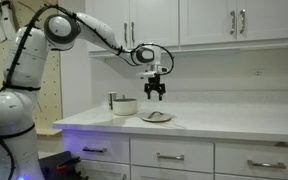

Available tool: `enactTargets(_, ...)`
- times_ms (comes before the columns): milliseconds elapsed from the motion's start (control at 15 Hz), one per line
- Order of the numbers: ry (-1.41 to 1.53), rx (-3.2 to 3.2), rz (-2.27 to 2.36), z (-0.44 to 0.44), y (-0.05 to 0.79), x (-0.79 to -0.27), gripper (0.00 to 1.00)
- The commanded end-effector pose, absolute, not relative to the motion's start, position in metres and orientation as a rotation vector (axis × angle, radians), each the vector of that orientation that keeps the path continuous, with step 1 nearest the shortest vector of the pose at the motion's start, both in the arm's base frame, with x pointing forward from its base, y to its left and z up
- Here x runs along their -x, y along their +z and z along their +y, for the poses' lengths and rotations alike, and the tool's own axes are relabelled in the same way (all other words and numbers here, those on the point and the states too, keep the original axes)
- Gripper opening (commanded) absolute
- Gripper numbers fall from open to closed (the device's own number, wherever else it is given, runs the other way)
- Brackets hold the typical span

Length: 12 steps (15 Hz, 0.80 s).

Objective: Close the drawer, uncover the pot and put the lid on the mat, and then open the second overhead cabinet door from the left

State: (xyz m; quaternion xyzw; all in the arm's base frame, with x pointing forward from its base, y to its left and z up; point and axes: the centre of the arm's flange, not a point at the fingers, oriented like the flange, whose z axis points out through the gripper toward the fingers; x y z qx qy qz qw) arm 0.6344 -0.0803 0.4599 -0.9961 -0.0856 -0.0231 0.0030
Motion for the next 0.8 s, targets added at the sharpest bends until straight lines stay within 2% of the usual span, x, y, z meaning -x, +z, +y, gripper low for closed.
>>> enactTargets(0, -0.117, 3.052, -0.374, -0.093, 0.498, -0.595, 1.00)
enactTargets(733, -0.390, 2.735, -0.622, -0.123, 0.568, -0.498, 1.00)
